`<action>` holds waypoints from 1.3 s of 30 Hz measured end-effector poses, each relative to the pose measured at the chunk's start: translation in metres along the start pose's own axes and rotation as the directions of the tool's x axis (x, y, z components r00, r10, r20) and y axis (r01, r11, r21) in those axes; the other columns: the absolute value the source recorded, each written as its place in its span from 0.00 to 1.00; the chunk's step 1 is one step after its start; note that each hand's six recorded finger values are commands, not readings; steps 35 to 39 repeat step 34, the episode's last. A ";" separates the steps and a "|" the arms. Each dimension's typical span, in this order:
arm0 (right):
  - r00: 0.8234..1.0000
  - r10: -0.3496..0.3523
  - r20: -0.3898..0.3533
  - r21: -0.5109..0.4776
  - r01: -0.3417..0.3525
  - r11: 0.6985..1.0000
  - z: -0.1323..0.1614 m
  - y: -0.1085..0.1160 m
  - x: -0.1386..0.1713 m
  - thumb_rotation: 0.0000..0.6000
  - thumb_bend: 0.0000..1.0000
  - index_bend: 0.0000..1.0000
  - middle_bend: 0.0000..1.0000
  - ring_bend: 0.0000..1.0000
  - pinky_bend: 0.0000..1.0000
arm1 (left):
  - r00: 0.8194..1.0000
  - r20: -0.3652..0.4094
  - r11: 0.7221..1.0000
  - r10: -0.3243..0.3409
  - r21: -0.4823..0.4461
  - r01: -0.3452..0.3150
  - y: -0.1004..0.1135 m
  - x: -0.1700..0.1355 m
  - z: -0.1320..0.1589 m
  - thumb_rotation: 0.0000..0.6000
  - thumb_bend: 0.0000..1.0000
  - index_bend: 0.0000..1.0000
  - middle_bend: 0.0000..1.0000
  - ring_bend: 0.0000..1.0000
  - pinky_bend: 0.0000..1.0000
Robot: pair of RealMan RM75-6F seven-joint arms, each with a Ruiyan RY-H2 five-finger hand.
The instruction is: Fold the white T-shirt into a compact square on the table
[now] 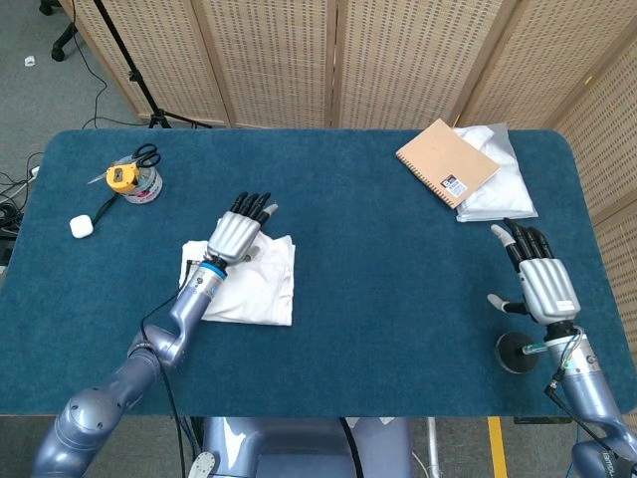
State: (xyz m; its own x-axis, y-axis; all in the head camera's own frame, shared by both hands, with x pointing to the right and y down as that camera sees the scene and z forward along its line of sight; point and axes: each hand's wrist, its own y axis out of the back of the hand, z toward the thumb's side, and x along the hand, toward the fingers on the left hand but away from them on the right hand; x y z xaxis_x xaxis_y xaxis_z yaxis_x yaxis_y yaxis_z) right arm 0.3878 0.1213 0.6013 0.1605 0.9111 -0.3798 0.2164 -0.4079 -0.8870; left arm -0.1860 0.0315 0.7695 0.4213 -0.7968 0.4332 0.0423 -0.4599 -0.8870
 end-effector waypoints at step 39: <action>0.995 -0.099 0.014 0.114 0.096 0.989 0.006 0.012 0.008 1.00 0.00 0.00 0.00 0.00 0.00 | 0.961 -0.244 0.978 0.127 -0.128 -0.162 0.113 -0.190 -0.135 1.00 0.00 0.00 0.00 0.00 0.00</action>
